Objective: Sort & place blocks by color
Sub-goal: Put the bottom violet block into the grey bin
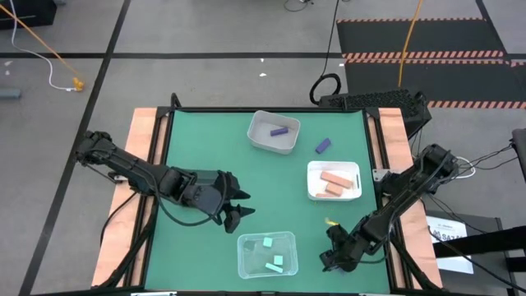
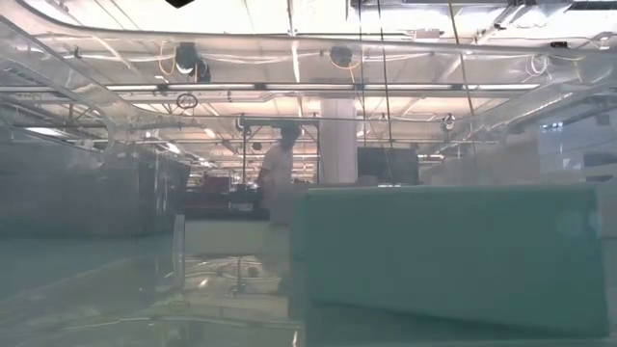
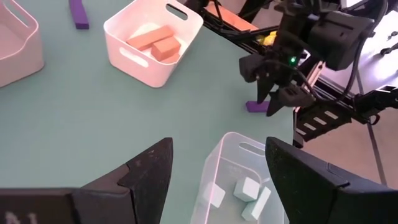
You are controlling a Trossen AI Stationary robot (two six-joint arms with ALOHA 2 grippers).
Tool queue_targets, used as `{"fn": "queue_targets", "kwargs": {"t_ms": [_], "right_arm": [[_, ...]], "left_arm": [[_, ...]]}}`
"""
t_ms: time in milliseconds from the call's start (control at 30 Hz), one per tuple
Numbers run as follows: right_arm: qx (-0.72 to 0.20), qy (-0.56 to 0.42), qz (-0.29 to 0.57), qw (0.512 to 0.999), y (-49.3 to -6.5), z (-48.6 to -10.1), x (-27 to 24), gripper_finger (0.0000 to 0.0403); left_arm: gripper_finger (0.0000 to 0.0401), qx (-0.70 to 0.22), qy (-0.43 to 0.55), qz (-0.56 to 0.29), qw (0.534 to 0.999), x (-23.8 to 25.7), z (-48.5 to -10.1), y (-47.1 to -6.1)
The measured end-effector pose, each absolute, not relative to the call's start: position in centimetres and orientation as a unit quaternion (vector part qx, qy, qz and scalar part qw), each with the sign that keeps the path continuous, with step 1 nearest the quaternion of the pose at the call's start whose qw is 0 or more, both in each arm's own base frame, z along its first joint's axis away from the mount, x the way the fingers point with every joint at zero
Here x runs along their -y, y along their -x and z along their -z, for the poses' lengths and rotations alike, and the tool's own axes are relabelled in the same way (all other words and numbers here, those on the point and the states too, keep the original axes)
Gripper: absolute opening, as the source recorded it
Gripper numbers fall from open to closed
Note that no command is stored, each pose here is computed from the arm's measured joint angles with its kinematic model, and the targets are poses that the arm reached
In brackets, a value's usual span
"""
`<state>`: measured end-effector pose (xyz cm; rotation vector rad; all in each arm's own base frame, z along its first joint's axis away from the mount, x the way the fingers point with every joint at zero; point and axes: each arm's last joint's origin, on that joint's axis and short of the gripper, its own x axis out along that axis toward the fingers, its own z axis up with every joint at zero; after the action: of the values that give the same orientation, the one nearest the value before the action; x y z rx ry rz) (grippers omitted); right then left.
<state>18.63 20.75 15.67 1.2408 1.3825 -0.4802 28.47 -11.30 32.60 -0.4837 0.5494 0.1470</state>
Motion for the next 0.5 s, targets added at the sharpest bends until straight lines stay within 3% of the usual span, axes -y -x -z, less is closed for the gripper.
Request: {"fn": "queue_targets", "kwargs": {"t_ms": [500], "right_arm": [[-0.600, -0.531, 0.178, 0.571, -18.5, -16.3, -20.8, 0.0210]], "left_arm": [[0.0255, -0.270, 0.237, -0.073, 0.930, 11.3, -32.6, -28.4]]}}
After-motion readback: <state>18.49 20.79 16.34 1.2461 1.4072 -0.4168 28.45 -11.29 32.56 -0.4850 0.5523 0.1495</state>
